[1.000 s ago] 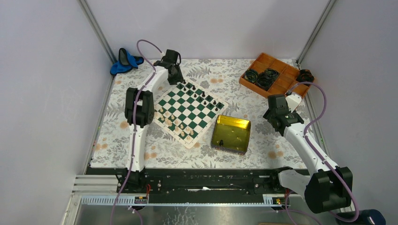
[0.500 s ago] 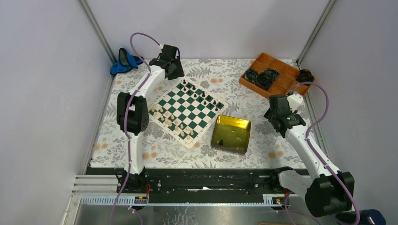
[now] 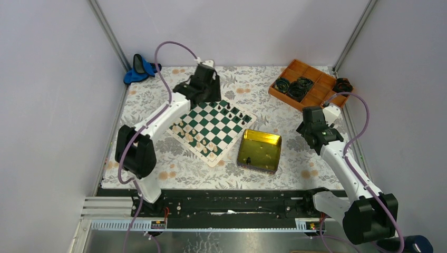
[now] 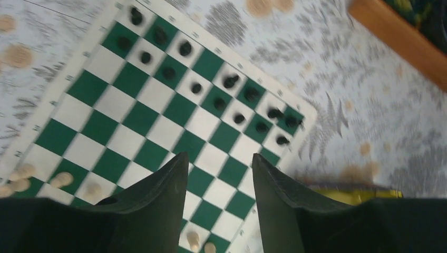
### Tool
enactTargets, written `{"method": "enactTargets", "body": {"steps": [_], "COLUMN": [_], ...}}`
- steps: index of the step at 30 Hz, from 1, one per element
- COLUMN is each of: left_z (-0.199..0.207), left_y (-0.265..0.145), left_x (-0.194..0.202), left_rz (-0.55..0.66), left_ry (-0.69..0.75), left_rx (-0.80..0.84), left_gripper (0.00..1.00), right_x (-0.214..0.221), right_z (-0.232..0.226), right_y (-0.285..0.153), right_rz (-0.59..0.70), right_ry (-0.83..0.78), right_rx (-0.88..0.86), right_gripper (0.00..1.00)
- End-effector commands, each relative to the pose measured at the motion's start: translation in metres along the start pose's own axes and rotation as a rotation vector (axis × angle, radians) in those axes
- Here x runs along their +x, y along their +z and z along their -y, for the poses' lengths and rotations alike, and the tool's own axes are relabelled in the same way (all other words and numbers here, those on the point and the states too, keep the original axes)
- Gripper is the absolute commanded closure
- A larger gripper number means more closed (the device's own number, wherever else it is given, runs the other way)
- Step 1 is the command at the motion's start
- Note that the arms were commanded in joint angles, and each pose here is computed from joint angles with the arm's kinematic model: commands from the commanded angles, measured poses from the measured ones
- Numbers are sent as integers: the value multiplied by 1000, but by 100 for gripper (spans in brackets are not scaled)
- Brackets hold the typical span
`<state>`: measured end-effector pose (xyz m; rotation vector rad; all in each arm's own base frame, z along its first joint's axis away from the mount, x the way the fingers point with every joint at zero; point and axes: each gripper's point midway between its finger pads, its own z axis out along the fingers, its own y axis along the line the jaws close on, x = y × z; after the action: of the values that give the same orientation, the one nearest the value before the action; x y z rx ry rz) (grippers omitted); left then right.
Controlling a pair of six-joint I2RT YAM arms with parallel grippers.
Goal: Set up the chess pieces on the board
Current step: Pick up the chess piece from the storage box.
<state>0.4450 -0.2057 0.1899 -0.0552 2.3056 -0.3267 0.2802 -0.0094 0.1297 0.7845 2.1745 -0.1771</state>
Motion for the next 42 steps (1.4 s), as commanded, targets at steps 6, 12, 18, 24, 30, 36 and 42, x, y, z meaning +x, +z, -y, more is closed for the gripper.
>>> {"method": "enactTargets", "body": {"steps": [6,12,18,24,30,36,42], "left_z": [70,95,122,139,149,155,155], "left_y": [-31,-35,-40,-50,-64,-70,-71], "left_x": [72,128,166,186,212,231,249], "left_rz": [-32,-115,-175,-203,-247,-288,-344], "left_ry": [181,283,400,519,672,752,809], "left_rx": [107,147,190,230,305,360,378], "left_gripper": [43,43,43,43,43,44,44], "right_x": [-13,-14,-8,-3,0,1,3], "right_z": [-9,-8,-2,2,2,2,3], "right_y": [1,-1,-1,0,3,4,5], "right_rz": [25,29,26,20,12,8,6], "right_ry": [21,32,39,40,39,41,40], "right_rx": [-17,-15,-7,4,11,13,18], "right_gripper": [41,41,40,40,40,40,40]}}
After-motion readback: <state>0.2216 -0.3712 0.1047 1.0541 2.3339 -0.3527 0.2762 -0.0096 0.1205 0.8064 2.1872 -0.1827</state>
